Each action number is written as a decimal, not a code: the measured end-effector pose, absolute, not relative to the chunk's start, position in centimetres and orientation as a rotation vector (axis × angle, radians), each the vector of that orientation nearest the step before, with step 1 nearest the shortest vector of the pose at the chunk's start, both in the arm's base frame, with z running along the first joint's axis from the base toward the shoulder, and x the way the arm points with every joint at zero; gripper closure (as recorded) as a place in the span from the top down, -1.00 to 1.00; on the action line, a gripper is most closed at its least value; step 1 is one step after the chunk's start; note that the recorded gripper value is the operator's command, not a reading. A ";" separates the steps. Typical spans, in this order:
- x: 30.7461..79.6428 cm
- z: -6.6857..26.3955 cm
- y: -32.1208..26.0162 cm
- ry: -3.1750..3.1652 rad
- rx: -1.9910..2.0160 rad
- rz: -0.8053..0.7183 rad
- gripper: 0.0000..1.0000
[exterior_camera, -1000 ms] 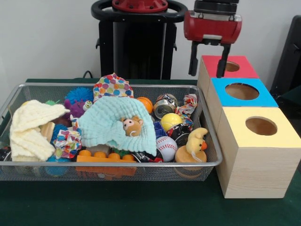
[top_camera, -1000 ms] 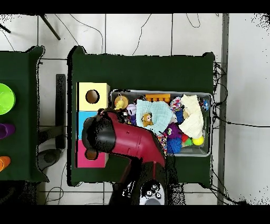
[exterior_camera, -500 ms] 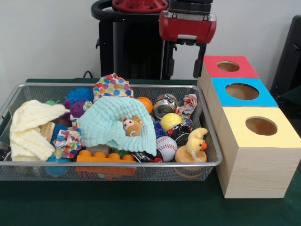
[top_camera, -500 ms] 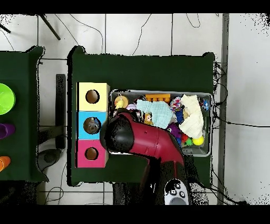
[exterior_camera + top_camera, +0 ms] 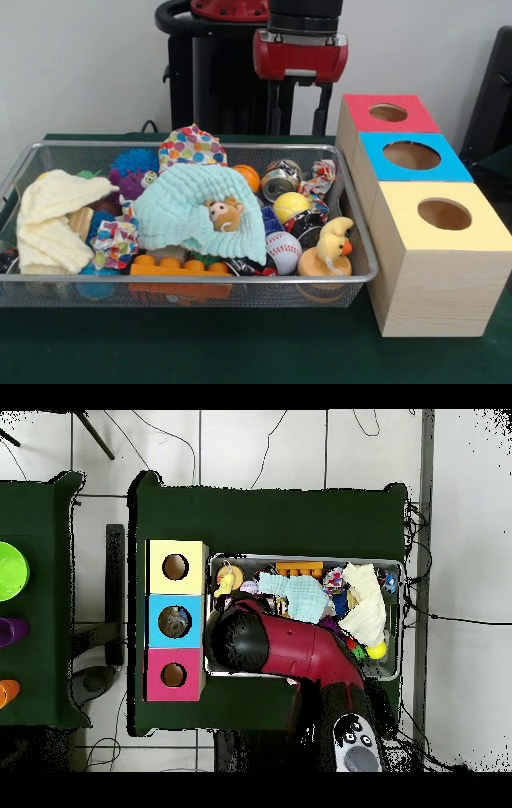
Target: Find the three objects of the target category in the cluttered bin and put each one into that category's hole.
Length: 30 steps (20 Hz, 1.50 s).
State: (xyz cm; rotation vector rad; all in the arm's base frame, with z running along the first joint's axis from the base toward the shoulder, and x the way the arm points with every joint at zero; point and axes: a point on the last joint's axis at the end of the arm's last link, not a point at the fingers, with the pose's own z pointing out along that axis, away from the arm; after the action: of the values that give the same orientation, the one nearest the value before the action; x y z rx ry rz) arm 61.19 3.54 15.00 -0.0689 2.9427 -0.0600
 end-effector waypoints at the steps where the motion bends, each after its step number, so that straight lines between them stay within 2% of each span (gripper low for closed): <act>1: 61.2 14.9 3.4 2.943 -0.080 -0.057 1.00; 20: 61.8 13.8 1.2 2.917 -0.208 -0.004 1.00; 30: 62.0 14.3 2.4 2.891 -0.284 0.005 1.00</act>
State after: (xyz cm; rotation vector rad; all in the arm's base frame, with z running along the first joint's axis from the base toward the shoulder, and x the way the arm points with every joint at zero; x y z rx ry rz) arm 61.98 2.36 14.33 -0.2844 2.8911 0.0051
